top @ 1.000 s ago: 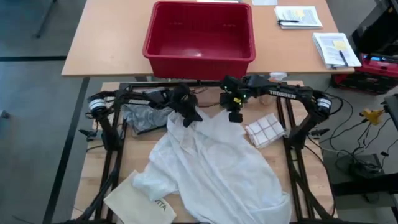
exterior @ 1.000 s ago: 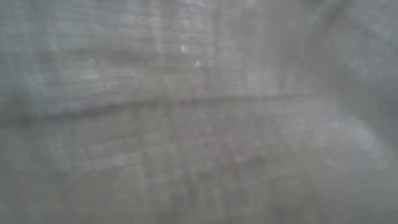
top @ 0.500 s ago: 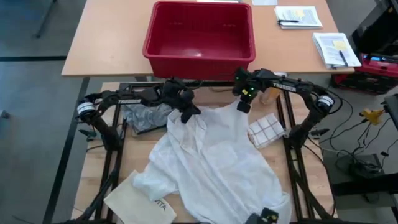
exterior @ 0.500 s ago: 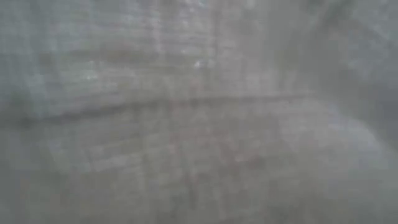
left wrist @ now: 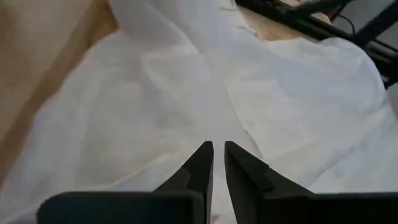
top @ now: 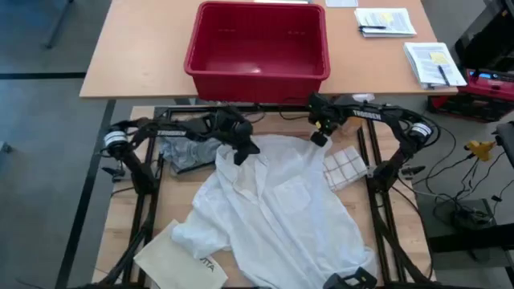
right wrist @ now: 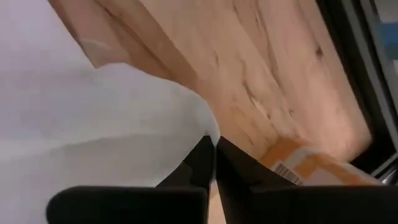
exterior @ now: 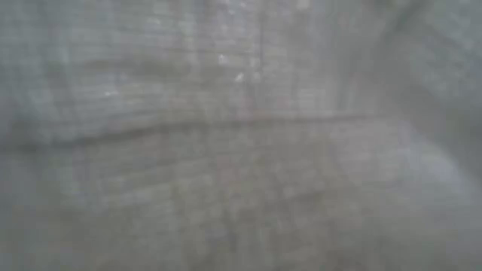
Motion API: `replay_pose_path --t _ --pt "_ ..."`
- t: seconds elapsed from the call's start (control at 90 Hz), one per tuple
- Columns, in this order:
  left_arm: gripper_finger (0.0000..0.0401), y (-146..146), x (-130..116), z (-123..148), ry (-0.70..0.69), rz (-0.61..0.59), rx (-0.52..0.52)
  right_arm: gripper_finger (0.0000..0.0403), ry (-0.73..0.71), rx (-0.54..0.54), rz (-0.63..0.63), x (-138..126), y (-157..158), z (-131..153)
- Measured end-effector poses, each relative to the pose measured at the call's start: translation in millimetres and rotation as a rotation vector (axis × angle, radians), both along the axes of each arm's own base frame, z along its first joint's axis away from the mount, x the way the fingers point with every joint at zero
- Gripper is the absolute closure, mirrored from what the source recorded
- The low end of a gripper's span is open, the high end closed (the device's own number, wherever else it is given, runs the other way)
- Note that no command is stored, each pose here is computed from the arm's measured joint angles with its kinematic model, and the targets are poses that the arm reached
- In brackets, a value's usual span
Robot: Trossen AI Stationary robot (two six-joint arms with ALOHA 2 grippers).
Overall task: Fold laundry
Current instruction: Fold the white long sleeve shirt
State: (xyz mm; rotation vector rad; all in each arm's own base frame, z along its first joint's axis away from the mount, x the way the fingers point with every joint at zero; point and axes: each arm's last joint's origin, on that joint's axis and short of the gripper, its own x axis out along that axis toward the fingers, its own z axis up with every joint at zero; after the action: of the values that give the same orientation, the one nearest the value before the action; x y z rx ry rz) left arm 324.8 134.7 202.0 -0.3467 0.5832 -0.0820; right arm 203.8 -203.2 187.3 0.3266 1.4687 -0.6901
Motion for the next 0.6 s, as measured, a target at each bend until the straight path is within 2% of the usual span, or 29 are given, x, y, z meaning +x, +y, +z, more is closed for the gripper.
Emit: replay_pose_path --t 0.144,0.233,0.322,0.433,0.6 --pt "0.0378 0 17 -17 0.024 -0.016 -0.019 0.04 -0.058 0.015 -0.009 1 4 6" --pt "0.0378 1 29 -24 -0.006 -0.012 -0.026 0.0376 -0.133 -0.041 0.031 3 8 22" --pt "0.0378 3 41 -27 -0.06 -0.012 -0.015 0.0328 -0.172 -0.08 0.049 -1 13 37" --pt "0.0378 8 52 -29 -0.082 0.011 -0.037 0.0248 -0.228 -0.135 0.034 -8 17 54" --pt "0.0378 13 63 -22 -0.11 0.022 -0.03 0.0143 -0.348 -0.177 0.04 -14 29 79"
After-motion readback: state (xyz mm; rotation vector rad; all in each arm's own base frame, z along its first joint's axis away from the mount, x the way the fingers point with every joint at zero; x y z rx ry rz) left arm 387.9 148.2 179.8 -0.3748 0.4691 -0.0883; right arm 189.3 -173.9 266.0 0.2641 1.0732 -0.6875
